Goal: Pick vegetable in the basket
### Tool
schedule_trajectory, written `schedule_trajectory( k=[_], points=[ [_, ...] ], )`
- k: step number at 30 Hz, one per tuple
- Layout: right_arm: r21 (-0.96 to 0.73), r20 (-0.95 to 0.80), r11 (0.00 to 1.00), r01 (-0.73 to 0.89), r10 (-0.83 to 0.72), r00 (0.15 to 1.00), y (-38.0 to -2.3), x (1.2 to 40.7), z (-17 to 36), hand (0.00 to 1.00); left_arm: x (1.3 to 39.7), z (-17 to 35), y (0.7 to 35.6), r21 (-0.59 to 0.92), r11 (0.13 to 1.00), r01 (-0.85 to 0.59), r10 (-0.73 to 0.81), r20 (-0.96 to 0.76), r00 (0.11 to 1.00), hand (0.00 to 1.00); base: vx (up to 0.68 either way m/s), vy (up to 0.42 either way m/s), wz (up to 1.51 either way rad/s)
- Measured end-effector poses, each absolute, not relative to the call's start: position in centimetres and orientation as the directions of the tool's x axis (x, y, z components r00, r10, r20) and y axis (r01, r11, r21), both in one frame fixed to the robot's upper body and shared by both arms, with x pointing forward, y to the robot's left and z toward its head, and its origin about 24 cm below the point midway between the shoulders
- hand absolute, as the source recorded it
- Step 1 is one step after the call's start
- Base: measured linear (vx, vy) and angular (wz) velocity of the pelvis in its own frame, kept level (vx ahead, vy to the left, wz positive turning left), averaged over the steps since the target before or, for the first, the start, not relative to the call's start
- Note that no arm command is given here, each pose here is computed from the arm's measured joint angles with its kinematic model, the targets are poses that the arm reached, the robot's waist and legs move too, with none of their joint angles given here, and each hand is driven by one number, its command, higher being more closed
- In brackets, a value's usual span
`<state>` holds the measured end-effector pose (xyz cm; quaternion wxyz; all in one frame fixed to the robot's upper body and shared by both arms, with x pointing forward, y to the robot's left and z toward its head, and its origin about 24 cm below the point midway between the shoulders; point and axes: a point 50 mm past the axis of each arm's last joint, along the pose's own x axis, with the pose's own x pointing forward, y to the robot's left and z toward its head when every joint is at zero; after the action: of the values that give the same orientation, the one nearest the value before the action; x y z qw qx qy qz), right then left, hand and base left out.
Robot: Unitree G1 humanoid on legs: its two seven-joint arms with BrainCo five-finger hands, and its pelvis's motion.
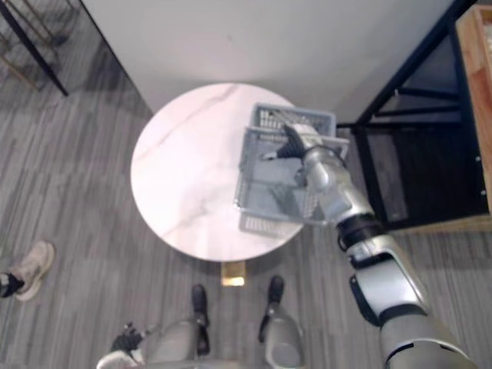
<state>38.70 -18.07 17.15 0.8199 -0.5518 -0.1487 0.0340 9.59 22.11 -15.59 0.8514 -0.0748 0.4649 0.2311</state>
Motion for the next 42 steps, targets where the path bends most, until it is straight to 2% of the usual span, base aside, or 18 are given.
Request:
schedule_trajectory(
  k=[8,17,30,42],
  points=[
    [-0.897,0.182,0.42,0.14,0.061,0.981,-20.9,39.5,16.9,0.0,9.7,-15.5,22.2,0.066,0.852,-0.519,0.34,-0.824,0.454,0.0,0.01,-0.006,0.06],
    [-0.852,0.245,0.469,0.233,-0.035,0.969,-21.8,40.3,19.1,0.0,9.9,-15.6,21.7,0.048,0.848,-0.528,0.333,-0.823,0.46,0.0,0.01,-0.002,0.0],
    [-0.829,0.327,0.472,0.299,-0.023,0.945,-20.9,41.0,22.8,0.0,11.7,-15.1,21.6,0.03,0.852,-0.522,0.333,-0.801,0.497,0.0,0.01,-0.002,0.01],
    [-0.842,0.264,0.473,0.259,-0.056,0.963,-21.1,41.3,21.4,0.0,12.0,-15.0,21.6,0.031,0.857,-0.515,0.331,-0.798,0.503,0.0,0.01,0.002,0.06]
  ],
)
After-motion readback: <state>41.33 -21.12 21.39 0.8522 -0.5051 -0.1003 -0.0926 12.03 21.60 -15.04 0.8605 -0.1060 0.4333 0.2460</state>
